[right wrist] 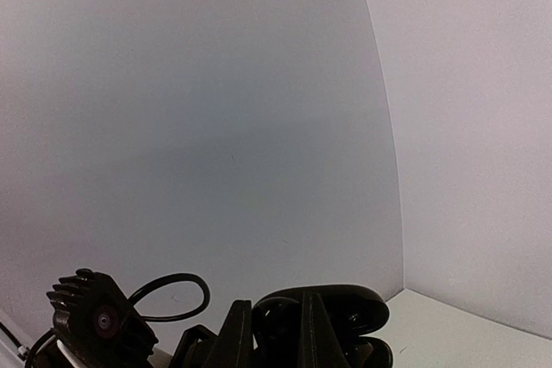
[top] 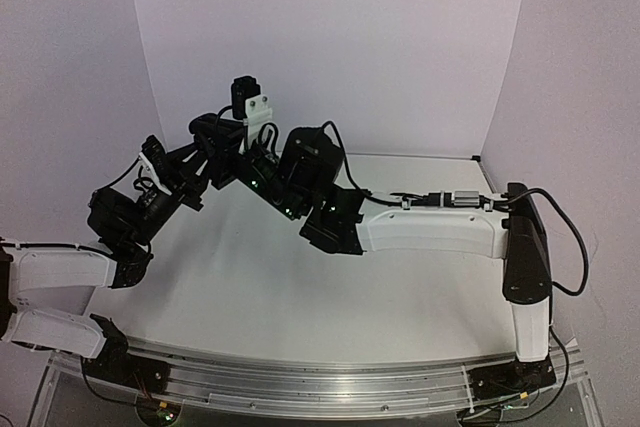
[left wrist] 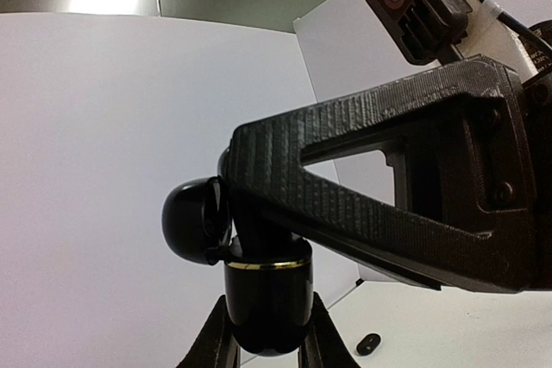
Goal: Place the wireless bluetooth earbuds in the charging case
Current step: Insert the left earbud into the left side groove of the charging case.
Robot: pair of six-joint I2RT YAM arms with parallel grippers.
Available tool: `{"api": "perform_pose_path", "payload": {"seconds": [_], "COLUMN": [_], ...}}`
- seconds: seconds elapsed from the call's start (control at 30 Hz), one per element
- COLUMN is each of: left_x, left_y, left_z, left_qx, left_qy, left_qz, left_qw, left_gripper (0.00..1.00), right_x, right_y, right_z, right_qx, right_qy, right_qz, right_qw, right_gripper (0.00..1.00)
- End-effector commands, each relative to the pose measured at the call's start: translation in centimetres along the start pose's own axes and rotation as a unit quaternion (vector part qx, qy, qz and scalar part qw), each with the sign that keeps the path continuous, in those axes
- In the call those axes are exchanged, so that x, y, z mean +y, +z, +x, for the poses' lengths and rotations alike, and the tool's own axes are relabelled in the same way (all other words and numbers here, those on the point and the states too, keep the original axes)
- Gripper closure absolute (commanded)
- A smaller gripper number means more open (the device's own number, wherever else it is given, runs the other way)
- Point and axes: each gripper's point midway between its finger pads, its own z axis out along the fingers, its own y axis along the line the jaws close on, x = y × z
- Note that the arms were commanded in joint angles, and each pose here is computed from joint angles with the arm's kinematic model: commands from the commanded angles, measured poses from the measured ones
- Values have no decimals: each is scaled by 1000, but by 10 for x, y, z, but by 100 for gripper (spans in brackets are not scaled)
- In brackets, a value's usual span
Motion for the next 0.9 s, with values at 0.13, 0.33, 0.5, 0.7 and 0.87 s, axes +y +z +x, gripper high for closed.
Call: {"api": "perform_pose_path", "payload": {"seconds": [0.13,0.33,0.5,0.7,0.87], "left_x": [2,3,6,10,9], "left_y": [2,1,2,1,0], "left_z": [-34,-39,-41,-43,-42], "left_qx": [-60,-65,-65,-65,-64], "left_qy": [6,-9,-26,-41,-44], "left_qz": [-2,-2,-7,-12,-9], "left_qw": [998,998,997,997,997], "left_gripper": [100,100,100,100,100], "right_x": [1,4,6,7,6], "right_y": [4,3,2,-2,-4], "right_z": [-2,6,11,11,17], "right_qx": [-7,-2,1,3,9], "right_qy": [-3,-19,-39,-53,-60], "right_qz": [4,-9,-16,-19,-22], "right_qw": [1000,1000,999,998,998], "right_gripper": [100,100,100,97,96]}}
